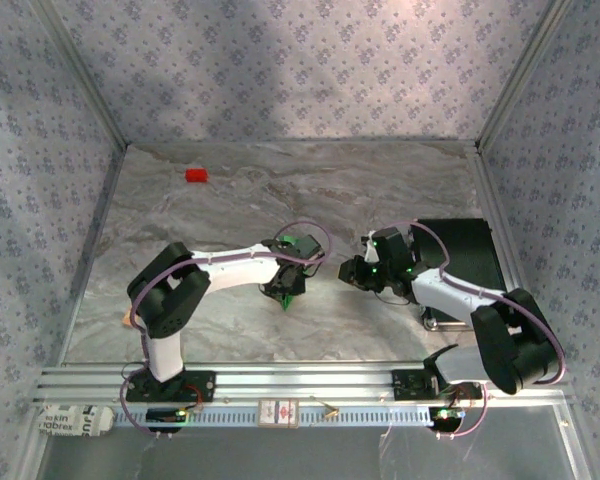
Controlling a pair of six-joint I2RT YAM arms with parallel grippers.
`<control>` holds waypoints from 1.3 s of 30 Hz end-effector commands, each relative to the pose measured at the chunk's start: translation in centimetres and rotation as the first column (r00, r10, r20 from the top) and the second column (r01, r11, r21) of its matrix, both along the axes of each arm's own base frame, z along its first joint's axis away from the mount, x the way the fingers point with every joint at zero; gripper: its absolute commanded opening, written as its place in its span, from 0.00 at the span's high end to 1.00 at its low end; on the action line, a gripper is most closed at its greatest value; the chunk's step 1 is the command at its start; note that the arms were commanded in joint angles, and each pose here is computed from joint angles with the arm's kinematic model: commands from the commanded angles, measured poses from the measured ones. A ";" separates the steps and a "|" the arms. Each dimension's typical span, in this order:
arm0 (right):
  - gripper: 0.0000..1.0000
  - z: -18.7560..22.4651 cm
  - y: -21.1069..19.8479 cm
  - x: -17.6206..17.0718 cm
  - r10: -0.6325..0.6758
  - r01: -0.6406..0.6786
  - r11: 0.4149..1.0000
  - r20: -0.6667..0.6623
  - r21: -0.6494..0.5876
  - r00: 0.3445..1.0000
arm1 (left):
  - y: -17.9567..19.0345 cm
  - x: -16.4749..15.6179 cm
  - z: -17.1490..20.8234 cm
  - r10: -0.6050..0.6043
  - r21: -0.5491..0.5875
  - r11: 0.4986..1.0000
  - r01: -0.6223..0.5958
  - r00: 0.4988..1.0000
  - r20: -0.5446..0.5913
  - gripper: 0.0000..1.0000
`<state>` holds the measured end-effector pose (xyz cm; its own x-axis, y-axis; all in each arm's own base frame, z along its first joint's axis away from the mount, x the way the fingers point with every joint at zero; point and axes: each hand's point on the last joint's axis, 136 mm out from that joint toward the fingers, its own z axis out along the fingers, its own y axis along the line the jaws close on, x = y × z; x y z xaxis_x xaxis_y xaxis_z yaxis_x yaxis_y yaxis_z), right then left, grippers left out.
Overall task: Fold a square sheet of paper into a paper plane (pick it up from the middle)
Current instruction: Turn over a paper plane at the center of the table.
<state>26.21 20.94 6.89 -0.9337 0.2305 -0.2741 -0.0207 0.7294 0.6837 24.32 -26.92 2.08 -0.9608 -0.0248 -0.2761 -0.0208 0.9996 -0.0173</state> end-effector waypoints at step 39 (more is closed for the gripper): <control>0.15 5.8 -24.0 10.2 -0.110 0.592 0.585 0.669 -0.554 0.735 | 26.3 8.7 13.5 0.173 0.116 0.941 -0.317 0.748 0.640 0.00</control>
